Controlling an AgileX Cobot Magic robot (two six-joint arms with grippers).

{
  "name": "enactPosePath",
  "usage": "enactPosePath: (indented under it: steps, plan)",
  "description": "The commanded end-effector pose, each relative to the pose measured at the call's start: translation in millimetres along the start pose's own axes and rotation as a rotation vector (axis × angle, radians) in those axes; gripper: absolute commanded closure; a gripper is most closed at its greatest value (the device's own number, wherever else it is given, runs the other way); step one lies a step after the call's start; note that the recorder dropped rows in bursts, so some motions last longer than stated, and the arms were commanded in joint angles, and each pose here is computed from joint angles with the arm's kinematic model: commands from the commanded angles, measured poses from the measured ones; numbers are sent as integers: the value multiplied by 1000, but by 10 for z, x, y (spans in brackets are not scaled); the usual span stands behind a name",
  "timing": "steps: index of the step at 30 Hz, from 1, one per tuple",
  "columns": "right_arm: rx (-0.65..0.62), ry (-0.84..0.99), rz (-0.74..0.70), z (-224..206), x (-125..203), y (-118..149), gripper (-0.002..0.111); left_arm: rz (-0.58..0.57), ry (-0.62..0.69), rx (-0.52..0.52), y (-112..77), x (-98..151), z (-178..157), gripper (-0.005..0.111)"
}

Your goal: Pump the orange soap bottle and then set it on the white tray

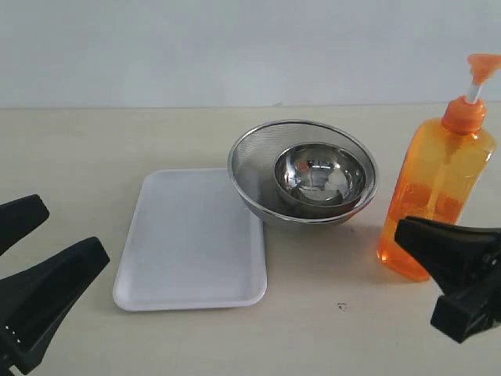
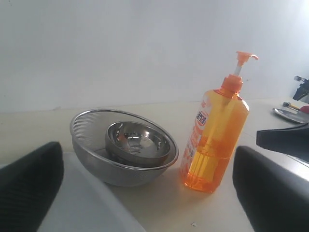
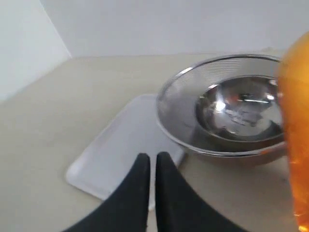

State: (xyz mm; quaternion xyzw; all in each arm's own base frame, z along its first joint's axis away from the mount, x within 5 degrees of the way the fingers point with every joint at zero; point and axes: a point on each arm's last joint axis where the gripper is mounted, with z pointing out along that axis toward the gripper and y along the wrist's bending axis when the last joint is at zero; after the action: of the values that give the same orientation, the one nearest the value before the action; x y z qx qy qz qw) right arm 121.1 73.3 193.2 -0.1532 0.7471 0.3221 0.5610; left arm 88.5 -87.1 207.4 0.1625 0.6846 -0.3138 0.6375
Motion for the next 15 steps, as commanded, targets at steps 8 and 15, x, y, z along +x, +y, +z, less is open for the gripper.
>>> enactPosePath:
  steps: [8, 15]
  plan:
    - [-124, -53, 25, -5, 29, 195, 108, -16, 25, -5, 9, 30, -9, 19]
    - [-124, -66, 33, -5, 17, 195, 108, -16, 27, -5, 8, 32, -9, 19]
